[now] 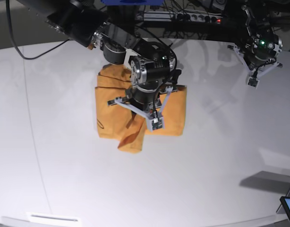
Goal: Fold the T-shirt properly
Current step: 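Fold the held end over onto the shirt's other end with the right gripper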
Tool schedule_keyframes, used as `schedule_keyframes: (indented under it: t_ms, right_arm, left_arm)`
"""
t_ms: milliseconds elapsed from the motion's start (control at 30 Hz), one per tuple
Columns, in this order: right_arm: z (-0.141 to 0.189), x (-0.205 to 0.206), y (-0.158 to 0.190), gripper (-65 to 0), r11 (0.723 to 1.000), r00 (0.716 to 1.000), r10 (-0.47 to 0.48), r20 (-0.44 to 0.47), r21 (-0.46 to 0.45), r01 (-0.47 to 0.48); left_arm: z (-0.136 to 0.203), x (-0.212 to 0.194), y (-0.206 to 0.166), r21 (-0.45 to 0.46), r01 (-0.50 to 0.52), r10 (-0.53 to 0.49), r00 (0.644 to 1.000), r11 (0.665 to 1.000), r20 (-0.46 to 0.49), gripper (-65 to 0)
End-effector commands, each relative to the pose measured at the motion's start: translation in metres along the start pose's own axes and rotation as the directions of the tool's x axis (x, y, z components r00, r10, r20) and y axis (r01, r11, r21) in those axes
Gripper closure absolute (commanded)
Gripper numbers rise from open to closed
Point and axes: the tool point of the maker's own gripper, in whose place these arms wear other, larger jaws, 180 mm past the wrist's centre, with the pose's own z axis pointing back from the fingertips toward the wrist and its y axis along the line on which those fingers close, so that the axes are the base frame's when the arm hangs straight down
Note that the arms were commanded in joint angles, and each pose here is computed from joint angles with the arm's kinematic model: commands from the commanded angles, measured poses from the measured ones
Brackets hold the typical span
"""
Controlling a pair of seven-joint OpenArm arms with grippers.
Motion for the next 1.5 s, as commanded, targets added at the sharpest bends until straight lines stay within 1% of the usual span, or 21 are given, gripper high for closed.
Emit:
schedule_keyframes:
  t_ms: [0, 200, 367, 600, 733, 833, 1033, 1100, 1233, 1467]
  right_arm:
    - [0.006, 0.023, 0.003, 0.0, 1.0, 0.997, -0.014, 0.071, 0.002, 0.013]
    - [-0.002, 0.021, 0.006, 0.0, 1.0, 0.999, 0.008, 0.05, -0.017, -0.007]
    - [-0.003, 0.029, 0.005, 0.0, 1.0, 0.998, 0.008, 0.066, -0.022, -0.006]
    - [-0.008, 0.025, 0.006, 0.0, 0.999, 0.999, 0.026, 0.046, -0.037, -0.025]
    - [-0.002, 0.024, 0.019, 0.0, 0.997, 0.995, 0.074, 0.07, -0.015, -0.073]
    - [-0.003, 0.021, 0.023, 0.0, 0.995, 0.993, 0.094, 0.065, -0.015, -0.094]
    - [-0.005, 0.019, 0.023, 0.0, 0.995, 0.993, 0.101, 0.06, -0.019, -0.1]
    - [-0.004, 0.023, 0.023, 0.0, 0.995, 0.993, 0.1, 0.069, -0.019, -0.099]
    - [0.001, 0.025, 0.032, 0.0, 0.991, 0.986, 0.134, 0.097, -0.006, -0.134]
    - [0.002, 0.028, 0.033, 0.0, 0.99, 0.984, 0.138, 0.109, -0.007, -0.138]
  left_arm:
    - [0.004, 0.004, 0.009, 0.028, 0.009, -0.009, 1.0, 1.0, 0.014, 0.0]
    - [0.004, 0.004, 0.009, 0.029, 0.01, -0.01, 1.0, 1.0, 0.014, 0.0]
    - [0.004, 0.005, 0.009, 0.027, 0.007, -0.008, 1.0, 1.0, 0.016, 0.0]
    - [0.003, 0.005, 0.008, 0.026, 0.006, -0.007, 1.0, 1.0, 0.016, 0.0]
    - [0.003, 0.005, 0.008, 0.026, 0.006, -0.007, 1.0, 1.0, 0.016, 0.0]
    - [0.003, 0.006, 0.008, 0.027, 0.005, -0.006, 1.0, 1.0, 0.019, 0.0]
    - [0.003, 0.005, 0.008, 0.026, 0.006, -0.007, 1.0, 1.0, 0.016, 0.0]
    - [0.003, 0.005, 0.008, 0.026, 0.006, -0.007, 1.0, 1.0, 0.016, 0.0]
    - [0.003, 0.005, 0.008, 0.026, 0.006, -0.007, 1.0, 1.0, 0.016, 0.0]
    - [0.003, 0.005, 0.008, 0.026, 0.006, -0.007, 1.0, 1.0, 0.016, 0.0]
